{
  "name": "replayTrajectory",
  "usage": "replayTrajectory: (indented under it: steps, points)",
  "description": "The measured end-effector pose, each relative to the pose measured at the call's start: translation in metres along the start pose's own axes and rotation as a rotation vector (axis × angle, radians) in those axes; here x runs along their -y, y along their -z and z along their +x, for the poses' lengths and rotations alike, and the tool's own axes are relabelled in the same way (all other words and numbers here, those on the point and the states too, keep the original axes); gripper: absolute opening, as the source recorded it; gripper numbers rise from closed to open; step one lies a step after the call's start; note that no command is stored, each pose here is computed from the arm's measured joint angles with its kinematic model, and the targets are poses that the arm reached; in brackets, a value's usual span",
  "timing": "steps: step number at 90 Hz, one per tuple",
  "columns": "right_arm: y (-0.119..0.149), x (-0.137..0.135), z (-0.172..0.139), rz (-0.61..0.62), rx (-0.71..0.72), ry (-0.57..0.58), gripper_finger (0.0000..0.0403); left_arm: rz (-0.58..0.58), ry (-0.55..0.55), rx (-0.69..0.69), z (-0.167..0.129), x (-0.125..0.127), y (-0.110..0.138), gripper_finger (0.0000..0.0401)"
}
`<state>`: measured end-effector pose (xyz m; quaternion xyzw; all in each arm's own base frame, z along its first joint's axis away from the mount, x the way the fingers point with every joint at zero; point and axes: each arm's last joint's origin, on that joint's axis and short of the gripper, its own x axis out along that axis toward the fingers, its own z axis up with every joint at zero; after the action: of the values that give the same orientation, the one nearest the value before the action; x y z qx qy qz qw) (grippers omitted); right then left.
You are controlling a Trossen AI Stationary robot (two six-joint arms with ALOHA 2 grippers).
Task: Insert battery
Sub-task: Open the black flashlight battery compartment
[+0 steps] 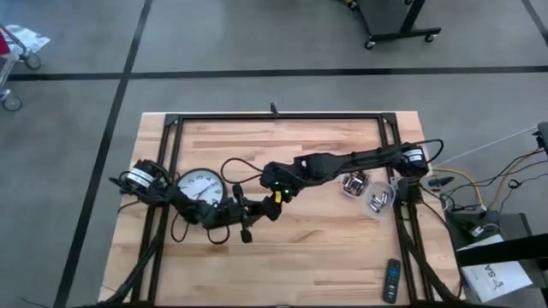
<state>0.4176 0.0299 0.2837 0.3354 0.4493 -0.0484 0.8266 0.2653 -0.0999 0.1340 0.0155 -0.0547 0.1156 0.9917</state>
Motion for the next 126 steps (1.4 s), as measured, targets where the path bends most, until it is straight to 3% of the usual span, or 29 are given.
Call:
replayTrajectory:
  steps: [24, 57, 100, 126]
  points:
    - [0.0, 0.0, 0.0, -0.015, -0.012, -0.012, 0.0098, 0.002, -0.03, -0.003, 0.001, -0.002, 0.0, 0.0108]
    - [0.001, 0.0, 0.0, -0.039, -0.017, -0.015, 0.0106, 0.005, -0.034, -0.007, 0.002, -0.004, 0.001, 0.0133]
    - [0.002, 0.005, 0.0, -0.088, -0.052, 0.019, 0.0098, 0.0, -0.035, -0.076, 0.004, -0.005, 0.009, 0.0123]
    - [0.007, 0.01, -0.002, -0.142, -0.106, 0.059, 0.0098, -0.061, 0.014, -0.132, 0.012, -0.018, 0.017, 0.016]
